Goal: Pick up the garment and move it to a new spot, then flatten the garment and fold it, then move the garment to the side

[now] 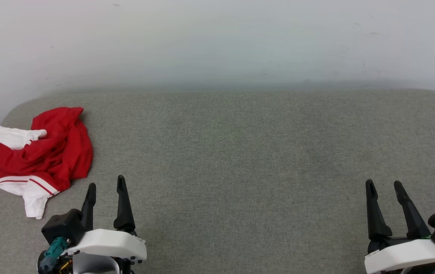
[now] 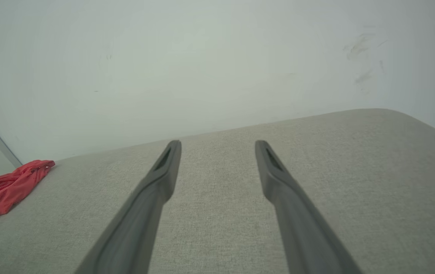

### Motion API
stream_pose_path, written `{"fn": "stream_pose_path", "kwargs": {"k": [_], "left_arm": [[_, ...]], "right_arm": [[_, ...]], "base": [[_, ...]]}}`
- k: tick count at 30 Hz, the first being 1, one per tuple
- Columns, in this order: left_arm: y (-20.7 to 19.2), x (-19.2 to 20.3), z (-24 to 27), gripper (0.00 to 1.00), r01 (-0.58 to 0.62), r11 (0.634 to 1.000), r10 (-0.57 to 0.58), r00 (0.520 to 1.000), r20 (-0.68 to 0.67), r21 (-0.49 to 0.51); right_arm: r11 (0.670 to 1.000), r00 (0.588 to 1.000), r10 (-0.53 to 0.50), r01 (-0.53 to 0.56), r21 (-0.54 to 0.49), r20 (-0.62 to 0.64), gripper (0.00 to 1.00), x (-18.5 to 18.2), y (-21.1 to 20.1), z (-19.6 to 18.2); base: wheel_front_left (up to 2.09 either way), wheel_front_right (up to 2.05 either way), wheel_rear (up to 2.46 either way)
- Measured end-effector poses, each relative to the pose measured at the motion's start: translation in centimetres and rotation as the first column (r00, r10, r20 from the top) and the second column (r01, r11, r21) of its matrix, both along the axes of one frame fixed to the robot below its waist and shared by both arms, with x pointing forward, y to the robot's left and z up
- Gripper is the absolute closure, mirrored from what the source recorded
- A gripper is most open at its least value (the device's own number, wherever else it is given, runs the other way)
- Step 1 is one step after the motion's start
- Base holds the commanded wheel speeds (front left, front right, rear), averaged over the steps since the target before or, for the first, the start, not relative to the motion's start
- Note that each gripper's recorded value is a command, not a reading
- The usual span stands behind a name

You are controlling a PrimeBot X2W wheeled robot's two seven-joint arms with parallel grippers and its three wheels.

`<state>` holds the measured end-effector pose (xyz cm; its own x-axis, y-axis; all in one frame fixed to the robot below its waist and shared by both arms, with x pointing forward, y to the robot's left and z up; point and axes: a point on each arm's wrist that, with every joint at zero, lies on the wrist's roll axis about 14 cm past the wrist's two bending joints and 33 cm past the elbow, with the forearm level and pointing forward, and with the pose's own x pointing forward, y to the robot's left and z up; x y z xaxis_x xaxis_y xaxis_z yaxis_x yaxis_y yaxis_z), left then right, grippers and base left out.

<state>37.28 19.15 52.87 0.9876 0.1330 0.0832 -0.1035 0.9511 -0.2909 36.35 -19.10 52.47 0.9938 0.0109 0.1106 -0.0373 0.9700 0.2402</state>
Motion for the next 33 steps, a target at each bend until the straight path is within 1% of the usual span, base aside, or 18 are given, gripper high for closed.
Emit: {"fn": "stream_pose_path", "kwargs": {"k": [4, 15, 33], "left_arm": [[-0.4, -0.1, 0.2, 0.00, 0.008, 0.999, -0.008, 1.000, 0.012, 0.054], [-1.2, -0.3, 1.1, 0.00, 0.038, 0.991, -0.045, 0.998, 0.052, 0.126], [-2.2, -0.7, 1.4, 0.00, 0.067, 0.972, -0.086, 0.993, 0.075, 0.224]], "right_arm": [[0.999, 1.000, 0.007, -0.006, -0.050, 0.016, 0.00, 0.0, 0.2, 0.4], [0.991, 0.999, 0.023, -0.016, -0.133, 0.049, 0.00, -0.1, 0.8, 1.1], [0.978, 0.995, 0.044, -0.026, -0.205, 0.085, 0.00, -0.5, 1.4, 1.7]], "base": [[0.00, 0.00, 0.00], [0.00, 0.00, 0.00], [0.00, 0.00, 0.00]]}}
